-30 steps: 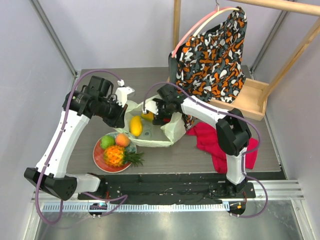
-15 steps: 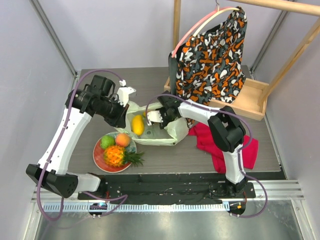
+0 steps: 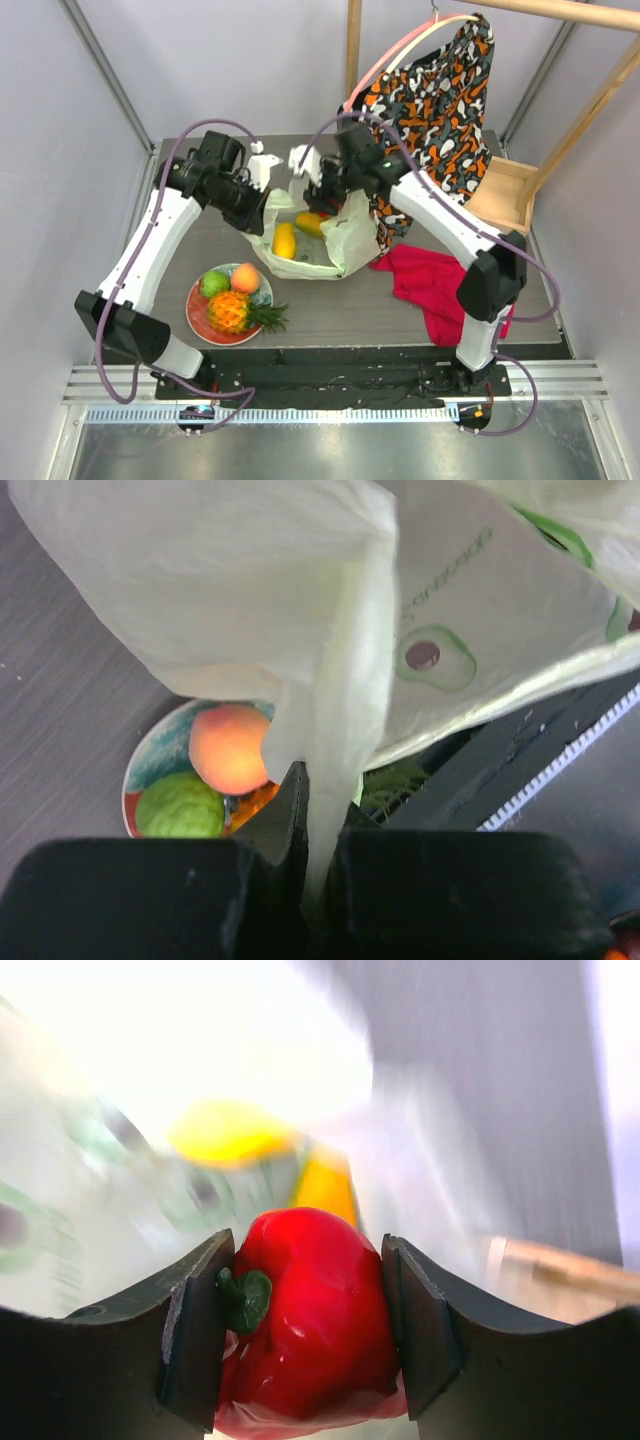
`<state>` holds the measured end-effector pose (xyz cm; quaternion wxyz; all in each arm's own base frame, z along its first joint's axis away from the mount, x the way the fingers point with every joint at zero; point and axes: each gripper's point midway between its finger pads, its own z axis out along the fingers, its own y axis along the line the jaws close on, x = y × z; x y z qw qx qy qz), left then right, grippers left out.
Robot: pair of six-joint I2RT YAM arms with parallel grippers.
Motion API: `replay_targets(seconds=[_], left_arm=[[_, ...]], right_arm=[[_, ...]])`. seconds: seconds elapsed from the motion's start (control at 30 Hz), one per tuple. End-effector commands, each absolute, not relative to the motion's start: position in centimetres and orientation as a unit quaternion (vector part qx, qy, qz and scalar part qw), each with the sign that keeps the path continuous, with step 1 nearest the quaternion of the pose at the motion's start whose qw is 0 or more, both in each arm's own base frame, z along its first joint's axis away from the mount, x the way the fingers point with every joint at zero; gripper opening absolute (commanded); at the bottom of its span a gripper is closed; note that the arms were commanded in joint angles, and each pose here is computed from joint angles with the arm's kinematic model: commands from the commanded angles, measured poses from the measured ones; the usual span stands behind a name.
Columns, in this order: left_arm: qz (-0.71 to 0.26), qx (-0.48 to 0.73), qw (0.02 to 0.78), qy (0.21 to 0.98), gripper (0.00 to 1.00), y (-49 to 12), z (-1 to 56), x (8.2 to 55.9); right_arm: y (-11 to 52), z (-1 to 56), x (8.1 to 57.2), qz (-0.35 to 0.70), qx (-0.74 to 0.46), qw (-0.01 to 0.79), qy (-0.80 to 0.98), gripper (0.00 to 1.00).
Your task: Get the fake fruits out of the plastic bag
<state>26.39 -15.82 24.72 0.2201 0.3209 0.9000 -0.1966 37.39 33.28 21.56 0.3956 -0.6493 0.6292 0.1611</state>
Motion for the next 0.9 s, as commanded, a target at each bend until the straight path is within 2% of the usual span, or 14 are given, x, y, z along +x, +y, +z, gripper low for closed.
replay_targets(seconds=[0.0, 0.23, 0.27, 0.3, 0.33, 0.37, 0.43, 0.53, 0.7, 0.87], left_arm=[[-0.211, 0.290, 0.280, 0.890, 0.00, -17.6, 26.9, 30.3], [-0.225, 0.242, 0.289, 0.899, 0.00, -18.6, 27.9, 33.8], [-0.226, 0.240, 0.292, 0.898, 0.04, -18.3, 28.3, 33.9], [-0.230, 0.234, 0.301, 0.895, 0.16, -17.6, 29.1, 34.1], [-0.234, 0.233, 0.320, 0.888, 0.48, -17.0, 31.0, 33.8], [-0.236, 0.224, 0.334, 0.885, 0.61, -16.3, 32.3, 33.7], [-0.229, 0.197, 0.377, 0.876, 0.81, -13.8, 35.1, 33.8], [-0.200, 0.164, 0.431, 0.864, 0.94, -10.1, 38.4, 32.2], [-0.156, 0.077, 0.451, 0.875, 0.96, -4.4, 38.8, 28.5], [-0.202, -0.037, 0.456, 0.866, 0.98, -0.7, 38.6, 26.9]], right_arm=[[35.0, 30.7, 32.6, 0.353, -0.542, 0.408, 0.645, 0.31], [35.3, 30.5, 31.6, 0.431, -0.477, 0.360, 0.677, 0.30], [35.3, 32.2, 31.3, 0.438, -0.474, 0.376, 0.666, 0.30], [35.7, 34.2, 31.5, 0.443, -0.474, 0.405, 0.644, 0.31], [35.9, 35.5, 31.2, 0.447, -0.473, 0.418, 0.634, 0.31], [35.8, 37.8, 30.8, 0.447, -0.476, 0.441, 0.616, 0.31], [36.4, 39.6, 29.4, 0.450, -0.489, 0.449, 0.597, 0.31], [37.6, 41.2, 26.5, 0.459, -0.513, 0.450, 0.569, 0.31], [41.3, 39.7, 21.4, 0.432, -0.602, 0.442, 0.505, 0.33], [46.4, 38.1, 20.5, 0.451, -0.623, 0.422, 0.479, 0.33]])
